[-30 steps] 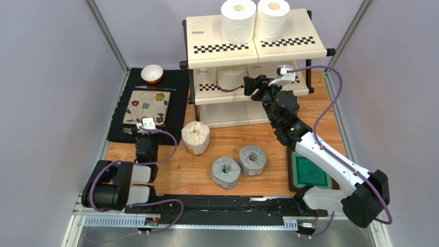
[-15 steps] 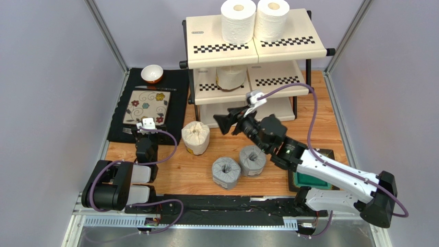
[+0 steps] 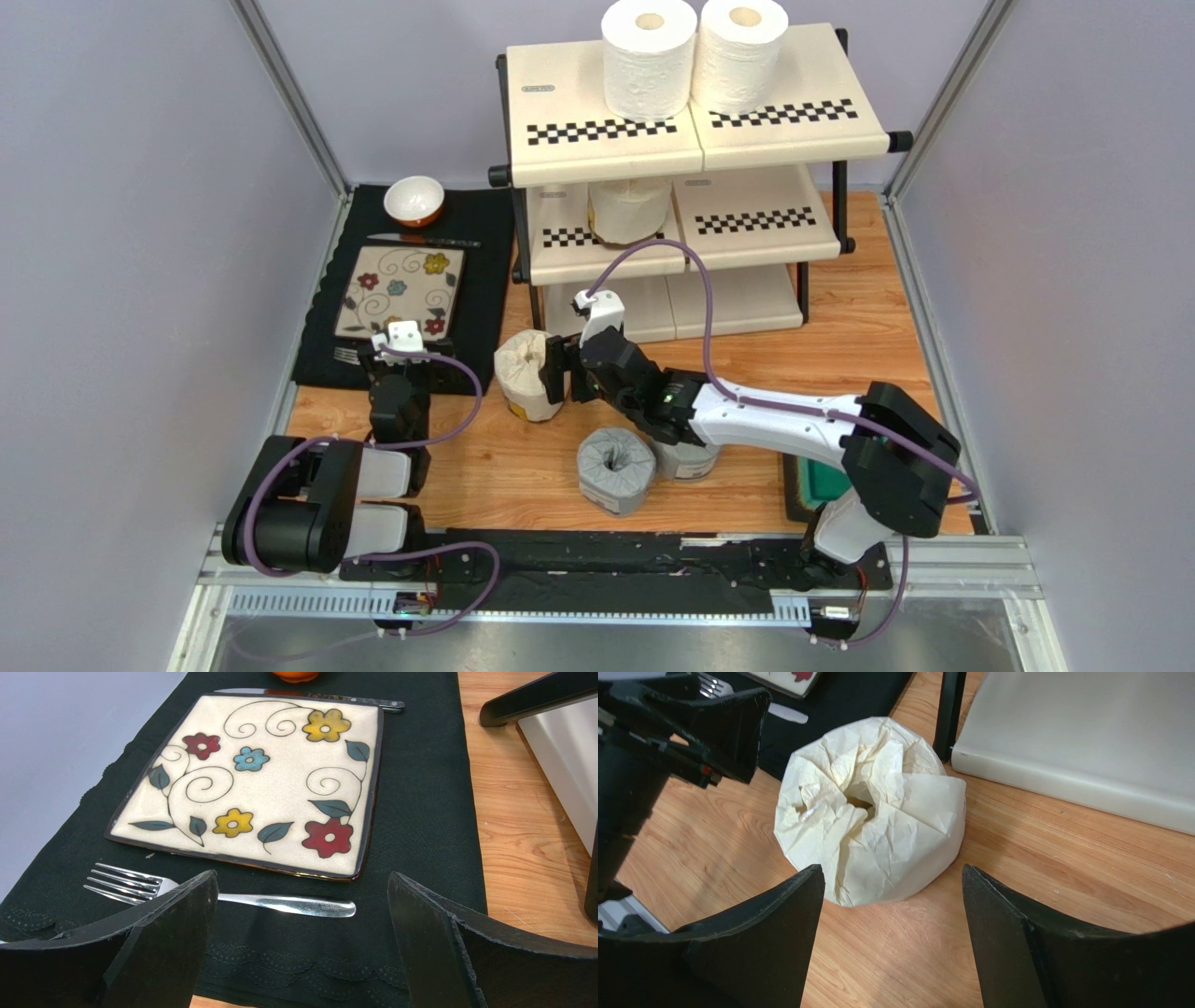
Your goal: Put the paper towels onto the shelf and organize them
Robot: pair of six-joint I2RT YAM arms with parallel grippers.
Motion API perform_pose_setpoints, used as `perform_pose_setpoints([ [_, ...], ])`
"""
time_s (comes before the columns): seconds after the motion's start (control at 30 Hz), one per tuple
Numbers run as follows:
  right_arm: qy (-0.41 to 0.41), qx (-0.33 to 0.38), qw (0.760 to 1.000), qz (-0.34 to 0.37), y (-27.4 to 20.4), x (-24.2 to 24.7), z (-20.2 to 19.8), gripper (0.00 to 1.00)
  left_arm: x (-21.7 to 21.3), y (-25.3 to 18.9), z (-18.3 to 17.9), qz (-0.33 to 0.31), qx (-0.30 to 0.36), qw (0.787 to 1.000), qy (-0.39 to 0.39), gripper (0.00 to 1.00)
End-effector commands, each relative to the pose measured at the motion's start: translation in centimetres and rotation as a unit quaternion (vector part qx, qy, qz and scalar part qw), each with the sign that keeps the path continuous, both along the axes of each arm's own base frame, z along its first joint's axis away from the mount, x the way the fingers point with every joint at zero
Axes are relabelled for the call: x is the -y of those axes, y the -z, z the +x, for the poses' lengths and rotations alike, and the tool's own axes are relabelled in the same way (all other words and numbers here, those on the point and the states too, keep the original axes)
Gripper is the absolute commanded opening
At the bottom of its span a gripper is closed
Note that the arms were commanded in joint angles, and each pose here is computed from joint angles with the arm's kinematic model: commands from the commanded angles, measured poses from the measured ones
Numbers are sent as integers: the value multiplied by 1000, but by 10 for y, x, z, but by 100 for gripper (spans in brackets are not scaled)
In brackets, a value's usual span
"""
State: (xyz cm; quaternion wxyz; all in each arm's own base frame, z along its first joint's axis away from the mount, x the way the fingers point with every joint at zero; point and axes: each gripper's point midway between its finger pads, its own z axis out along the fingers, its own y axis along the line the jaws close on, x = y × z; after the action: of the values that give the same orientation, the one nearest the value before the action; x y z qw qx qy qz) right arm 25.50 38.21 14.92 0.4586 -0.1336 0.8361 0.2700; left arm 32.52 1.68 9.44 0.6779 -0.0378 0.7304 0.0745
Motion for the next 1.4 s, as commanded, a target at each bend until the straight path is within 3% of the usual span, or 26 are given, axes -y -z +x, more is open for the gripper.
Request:
perform_pose_setpoints([
  [0.0, 47, 15, 997, 64, -36, -17, 18, 76, -7, 72, -70, 11, -102, 995, 0, 99],
  [0.57, 142, -14, 990, 17, -1, -13, 47, 75, -7, 72, -70, 11, -102, 995, 0, 99],
  [0.9, 147, -31, 989, -4, 16, -18, 51, 74, -7, 72, -70, 11, -102, 995, 0, 99],
  [1.1, 133, -49, 990, -11, 28, -25, 48, 67, -7, 72, -70, 11, -102, 995, 0, 99],
  [1.37, 125, -41, 991, 16, 13, -20, 42, 45, -7, 72, -70, 11, -101, 995, 0, 99],
])
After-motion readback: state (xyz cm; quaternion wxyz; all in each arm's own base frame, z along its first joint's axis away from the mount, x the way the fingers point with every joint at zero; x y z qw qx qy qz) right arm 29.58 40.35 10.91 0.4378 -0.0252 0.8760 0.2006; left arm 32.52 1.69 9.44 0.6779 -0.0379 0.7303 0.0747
